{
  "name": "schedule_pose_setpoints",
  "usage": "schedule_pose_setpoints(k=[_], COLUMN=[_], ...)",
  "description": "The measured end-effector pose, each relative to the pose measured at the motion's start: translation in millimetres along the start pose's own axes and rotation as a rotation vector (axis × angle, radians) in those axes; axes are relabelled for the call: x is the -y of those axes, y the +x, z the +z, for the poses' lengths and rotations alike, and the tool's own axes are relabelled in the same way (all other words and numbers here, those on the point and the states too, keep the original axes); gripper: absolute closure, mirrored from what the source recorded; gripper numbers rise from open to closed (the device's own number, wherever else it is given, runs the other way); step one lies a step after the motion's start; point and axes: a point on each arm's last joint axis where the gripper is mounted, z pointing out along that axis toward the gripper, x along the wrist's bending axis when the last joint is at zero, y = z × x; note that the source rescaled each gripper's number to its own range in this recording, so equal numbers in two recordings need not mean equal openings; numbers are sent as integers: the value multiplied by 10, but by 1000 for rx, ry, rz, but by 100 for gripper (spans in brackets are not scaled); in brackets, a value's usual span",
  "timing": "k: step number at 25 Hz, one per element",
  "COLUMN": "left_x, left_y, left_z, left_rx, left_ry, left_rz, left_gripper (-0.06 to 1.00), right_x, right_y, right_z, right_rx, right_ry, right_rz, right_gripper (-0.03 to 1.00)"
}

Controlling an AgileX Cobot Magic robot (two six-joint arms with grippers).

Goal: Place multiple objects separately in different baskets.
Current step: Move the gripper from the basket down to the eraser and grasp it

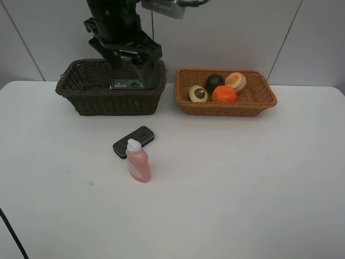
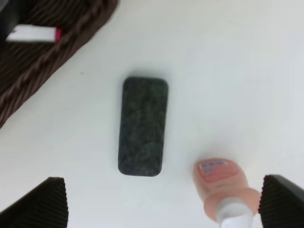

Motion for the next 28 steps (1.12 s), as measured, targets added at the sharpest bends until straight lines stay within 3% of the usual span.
schedule_pose_setpoints(k=[4, 6, 12, 20, 28], left_x=[-11, -13, -14, -33, -19], left_y=[-92, -114, -98, -105, -112], left_z=[3, 2, 88, 780, 1165], left_rx=[19, 32, 18, 43, 52], left_ry=[-3, -6, 21, 191, 280], left_rz=[159, 183, 131, 105, 79], left_gripper=[-6, -6, -6, -6, -6], right_x=[0, 0, 0, 1, 1], right_y=[0, 0, 0, 0, 0], right_z=[0, 0, 0, 1, 1], right_rx=[0, 0, 0, 0, 0], right_ry=[0, 0, 0, 0, 0], right_rz=[0, 0, 0, 0, 0], right_gripper=[-2, -2, -2, -2, -2])
